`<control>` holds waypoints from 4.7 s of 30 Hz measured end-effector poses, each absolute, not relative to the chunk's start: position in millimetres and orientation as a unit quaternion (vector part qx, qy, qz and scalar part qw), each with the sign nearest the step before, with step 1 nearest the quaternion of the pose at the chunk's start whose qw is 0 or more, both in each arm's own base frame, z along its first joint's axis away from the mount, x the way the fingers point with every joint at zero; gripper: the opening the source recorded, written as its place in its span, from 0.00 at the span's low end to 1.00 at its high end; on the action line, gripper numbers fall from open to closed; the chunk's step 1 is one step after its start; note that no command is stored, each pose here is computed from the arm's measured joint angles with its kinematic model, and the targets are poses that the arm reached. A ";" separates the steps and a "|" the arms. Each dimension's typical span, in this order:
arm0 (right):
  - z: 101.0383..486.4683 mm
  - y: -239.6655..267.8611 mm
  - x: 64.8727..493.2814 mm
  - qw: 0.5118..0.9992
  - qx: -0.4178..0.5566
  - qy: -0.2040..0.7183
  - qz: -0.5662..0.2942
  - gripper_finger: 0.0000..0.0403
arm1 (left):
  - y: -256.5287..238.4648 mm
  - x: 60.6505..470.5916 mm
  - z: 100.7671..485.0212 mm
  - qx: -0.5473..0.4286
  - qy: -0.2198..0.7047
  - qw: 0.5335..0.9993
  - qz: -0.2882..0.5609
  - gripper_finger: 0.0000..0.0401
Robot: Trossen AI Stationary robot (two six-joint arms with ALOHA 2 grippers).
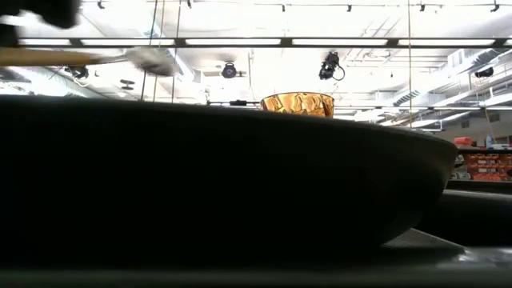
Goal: Pick and place plate/cup/fork/spoon on tray
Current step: Put the yellow spoon to the left of the orange fork on the black serving tray
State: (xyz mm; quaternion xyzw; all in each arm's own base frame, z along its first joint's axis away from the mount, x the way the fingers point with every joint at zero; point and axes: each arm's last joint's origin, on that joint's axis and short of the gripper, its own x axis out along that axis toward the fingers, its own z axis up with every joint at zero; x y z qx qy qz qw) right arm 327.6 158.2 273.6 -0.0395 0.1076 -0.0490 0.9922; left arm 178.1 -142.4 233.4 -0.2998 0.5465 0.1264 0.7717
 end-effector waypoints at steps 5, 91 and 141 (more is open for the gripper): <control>271.0 158.2 326.8 0.989 -0.076 0.122 -0.045 0.32 | -159.2 151.6 230.7 -0.358 0.582 0.707 0.184 0.08; 256.7 197.2 302.2 0.970 -0.091 0.191 0.117 0.32 | -280.0 230.3 151.8 -0.346 0.670 0.458 0.470 0.15; 260.7 203.9 300.0 0.973 -0.088 0.169 0.128 0.32 | -208.1 271.4 146.8 -0.155 0.691 0.583 0.398 0.35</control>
